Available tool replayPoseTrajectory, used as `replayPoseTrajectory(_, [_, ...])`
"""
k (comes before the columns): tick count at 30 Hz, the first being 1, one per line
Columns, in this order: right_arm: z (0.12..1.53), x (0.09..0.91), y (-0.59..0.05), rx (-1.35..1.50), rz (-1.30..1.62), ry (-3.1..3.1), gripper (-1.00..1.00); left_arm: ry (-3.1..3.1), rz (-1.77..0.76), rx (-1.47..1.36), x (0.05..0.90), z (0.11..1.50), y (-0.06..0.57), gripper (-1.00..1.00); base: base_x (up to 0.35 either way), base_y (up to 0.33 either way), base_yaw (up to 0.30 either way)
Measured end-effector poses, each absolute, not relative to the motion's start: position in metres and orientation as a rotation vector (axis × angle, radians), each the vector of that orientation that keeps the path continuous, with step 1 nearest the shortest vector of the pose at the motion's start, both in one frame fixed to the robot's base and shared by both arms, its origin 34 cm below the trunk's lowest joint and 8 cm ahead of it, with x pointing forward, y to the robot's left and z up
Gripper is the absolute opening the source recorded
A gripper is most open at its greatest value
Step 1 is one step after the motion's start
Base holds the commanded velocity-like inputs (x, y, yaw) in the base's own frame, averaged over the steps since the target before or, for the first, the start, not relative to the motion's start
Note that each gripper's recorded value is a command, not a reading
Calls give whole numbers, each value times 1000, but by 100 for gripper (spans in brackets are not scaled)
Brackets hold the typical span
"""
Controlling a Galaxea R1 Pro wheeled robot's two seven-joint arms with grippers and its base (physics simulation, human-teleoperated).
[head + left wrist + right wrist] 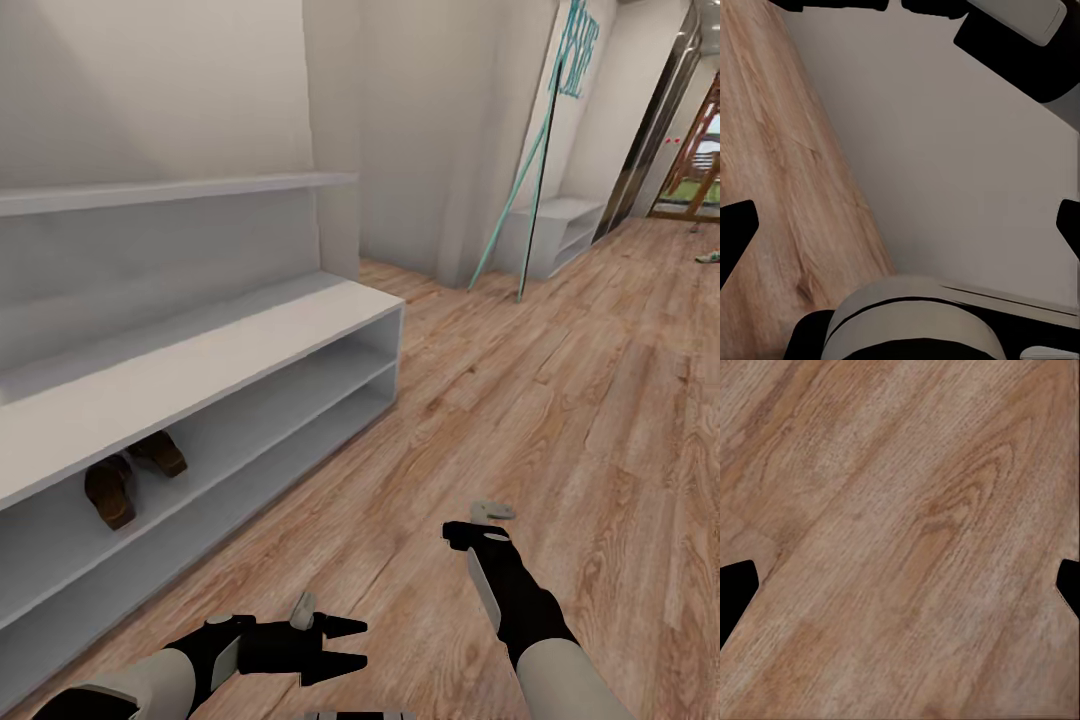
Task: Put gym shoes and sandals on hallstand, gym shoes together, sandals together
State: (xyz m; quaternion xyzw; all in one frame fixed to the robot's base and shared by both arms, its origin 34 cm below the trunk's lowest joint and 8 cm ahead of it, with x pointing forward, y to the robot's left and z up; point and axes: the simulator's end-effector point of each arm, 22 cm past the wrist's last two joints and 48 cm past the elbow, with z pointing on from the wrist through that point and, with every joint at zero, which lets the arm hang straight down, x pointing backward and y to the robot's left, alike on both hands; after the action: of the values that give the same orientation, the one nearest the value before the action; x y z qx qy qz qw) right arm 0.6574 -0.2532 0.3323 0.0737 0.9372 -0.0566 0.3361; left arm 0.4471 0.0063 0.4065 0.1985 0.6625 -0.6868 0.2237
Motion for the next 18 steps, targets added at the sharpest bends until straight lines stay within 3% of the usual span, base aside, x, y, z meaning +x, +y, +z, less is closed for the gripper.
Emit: replayPoseTrajectory(18, [338,659,-253,192,-146,2435,100,1823,-1890,556,448,410,7,100,0,0,-287])
